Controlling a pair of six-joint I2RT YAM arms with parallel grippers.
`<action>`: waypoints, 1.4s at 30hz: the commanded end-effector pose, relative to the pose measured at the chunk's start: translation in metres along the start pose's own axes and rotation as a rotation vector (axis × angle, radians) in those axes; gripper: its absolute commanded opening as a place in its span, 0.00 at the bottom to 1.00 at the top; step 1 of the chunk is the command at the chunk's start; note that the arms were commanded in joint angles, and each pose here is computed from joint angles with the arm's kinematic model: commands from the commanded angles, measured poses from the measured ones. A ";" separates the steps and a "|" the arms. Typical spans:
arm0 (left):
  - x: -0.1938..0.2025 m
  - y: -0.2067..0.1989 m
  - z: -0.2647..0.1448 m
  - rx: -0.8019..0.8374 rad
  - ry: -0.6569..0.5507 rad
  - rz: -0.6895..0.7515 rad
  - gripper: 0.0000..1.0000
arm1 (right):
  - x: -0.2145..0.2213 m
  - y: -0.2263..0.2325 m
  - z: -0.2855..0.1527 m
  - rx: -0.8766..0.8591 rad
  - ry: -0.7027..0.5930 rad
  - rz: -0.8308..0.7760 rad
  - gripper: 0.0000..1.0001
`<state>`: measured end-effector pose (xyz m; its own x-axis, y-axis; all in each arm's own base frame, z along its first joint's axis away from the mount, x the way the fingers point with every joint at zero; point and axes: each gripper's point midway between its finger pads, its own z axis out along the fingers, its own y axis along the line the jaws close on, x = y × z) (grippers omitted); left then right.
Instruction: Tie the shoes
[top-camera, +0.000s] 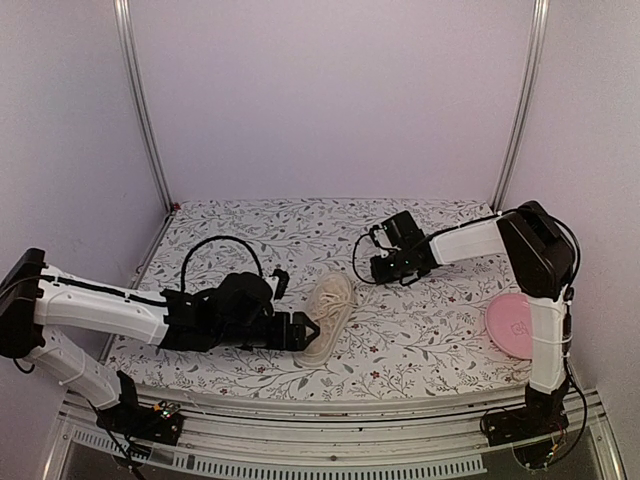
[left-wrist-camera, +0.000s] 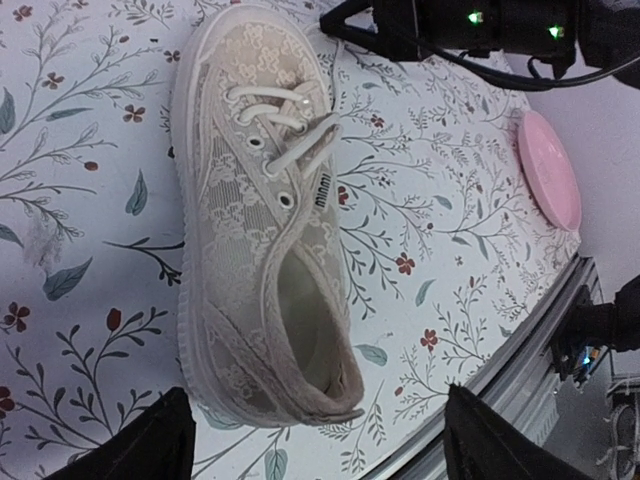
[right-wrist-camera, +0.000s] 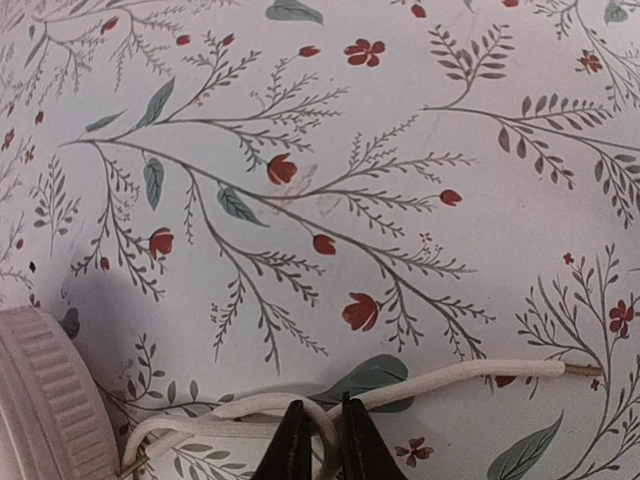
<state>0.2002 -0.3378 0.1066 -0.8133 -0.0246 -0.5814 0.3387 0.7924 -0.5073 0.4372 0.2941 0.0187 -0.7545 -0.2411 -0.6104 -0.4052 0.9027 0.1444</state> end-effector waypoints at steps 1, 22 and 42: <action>-0.008 -0.001 -0.006 0.012 -0.031 -0.010 0.85 | 0.015 -0.012 0.008 0.074 0.048 -0.036 0.03; -0.080 -0.071 0.022 0.047 -0.045 0.408 0.84 | 0.057 -0.010 -0.164 -0.064 -0.163 0.306 0.02; -0.090 -0.060 0.150 0.032 0.089 0.619 0.70 | 0.112 -0.005 -0.204 -0.225 -0.220 0.507 0.02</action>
<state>0.3210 -0.4728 0.0826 -0.5418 0.4611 -0.7028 0.7433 0.6532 -0.1445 0.2493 0.1764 0.0980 -0.7713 0.2555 -0.5829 -0.1168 0.8435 0.5243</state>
